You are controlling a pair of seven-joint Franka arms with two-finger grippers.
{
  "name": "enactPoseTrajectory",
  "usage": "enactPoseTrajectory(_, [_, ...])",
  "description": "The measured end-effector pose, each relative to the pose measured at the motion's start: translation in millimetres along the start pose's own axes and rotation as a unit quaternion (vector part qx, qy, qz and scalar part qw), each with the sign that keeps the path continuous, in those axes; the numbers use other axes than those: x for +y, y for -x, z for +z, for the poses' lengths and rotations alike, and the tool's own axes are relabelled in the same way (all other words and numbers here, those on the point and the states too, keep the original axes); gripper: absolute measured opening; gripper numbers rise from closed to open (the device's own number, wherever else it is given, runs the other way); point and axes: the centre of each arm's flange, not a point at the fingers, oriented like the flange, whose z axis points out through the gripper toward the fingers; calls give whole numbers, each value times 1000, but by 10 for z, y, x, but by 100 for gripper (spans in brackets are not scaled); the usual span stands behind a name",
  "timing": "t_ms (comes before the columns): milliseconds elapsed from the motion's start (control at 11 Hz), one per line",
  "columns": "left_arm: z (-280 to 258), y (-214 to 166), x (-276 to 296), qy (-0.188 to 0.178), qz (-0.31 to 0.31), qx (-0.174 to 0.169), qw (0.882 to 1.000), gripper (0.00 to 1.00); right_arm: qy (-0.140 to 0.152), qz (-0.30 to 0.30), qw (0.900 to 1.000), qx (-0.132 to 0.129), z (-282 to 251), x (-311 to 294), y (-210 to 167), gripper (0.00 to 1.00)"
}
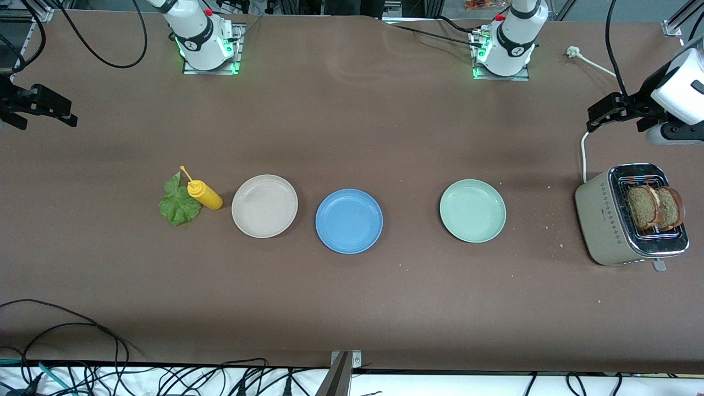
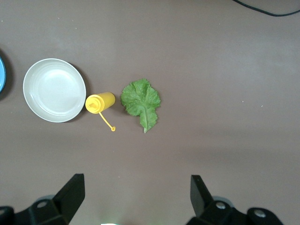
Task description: Make sandwich in blue plate with both arms
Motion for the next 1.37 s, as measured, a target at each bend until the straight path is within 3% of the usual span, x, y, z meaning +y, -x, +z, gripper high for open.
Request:
enactPoseTrajectory(911, [60, -45, -100, 0, -4, -6, 1000, 100, 0, 0, 1000, 0, 0, 1, 0, 100])
enactPoseTrajectory(1184, [291, -224, -349, 2, -23, -20, 1000, 100, 0, 1, 1000, 0, 0, 1, 1, 100])
enactPoseTrajectory(1367, [444, -402, -502, 3, -36, -9, 999, 100, 0, 1, 1000, 0, 0, 1, 1, 100])
